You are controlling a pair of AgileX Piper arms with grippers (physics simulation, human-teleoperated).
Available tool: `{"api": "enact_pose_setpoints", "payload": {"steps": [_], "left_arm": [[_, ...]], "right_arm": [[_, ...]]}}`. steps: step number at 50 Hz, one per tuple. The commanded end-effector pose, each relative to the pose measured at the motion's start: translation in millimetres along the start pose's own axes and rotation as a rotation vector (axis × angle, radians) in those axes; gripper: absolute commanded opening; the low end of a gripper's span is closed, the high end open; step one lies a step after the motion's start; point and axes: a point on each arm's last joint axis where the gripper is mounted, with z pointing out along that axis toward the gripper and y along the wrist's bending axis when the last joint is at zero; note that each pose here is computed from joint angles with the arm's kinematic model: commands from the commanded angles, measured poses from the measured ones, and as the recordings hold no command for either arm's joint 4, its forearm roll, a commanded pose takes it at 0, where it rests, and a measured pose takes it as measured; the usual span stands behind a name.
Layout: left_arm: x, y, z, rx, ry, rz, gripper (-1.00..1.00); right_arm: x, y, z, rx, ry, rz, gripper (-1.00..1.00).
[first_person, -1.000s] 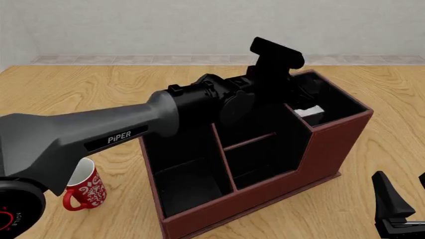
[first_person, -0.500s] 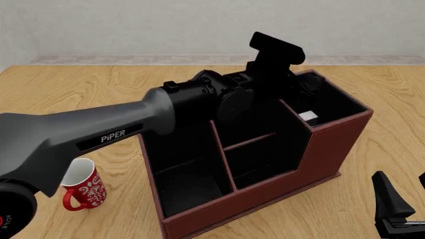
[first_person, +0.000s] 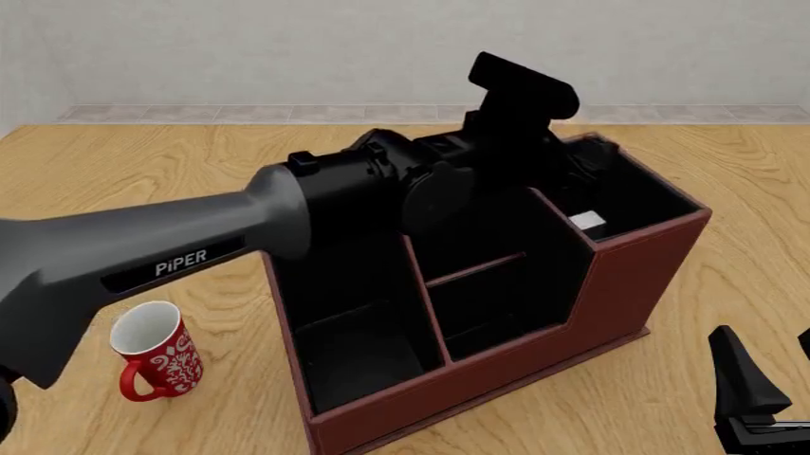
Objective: Pick up the book and place it in the right compartment of the caddy.
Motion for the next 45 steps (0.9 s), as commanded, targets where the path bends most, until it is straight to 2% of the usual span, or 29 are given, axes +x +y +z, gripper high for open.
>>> {"api": "enact_pose_setpoints", "payload": {"steps": [1, 45], "left_arm": [[-3.3, -2.7, -10.2, 0.006, -0.01, 0.01, 1.0], [-16.6, -8.1, -85.2, 0.019, -0.092, 0.061, 1.0]], "right_arm": [[0.0, 0.0, 0.0, 0.0, 0.0, 0.0, 1.0], [0.0, 0.0, 0.0, 0.0, 0.0, 0.0, 1.0]]}}
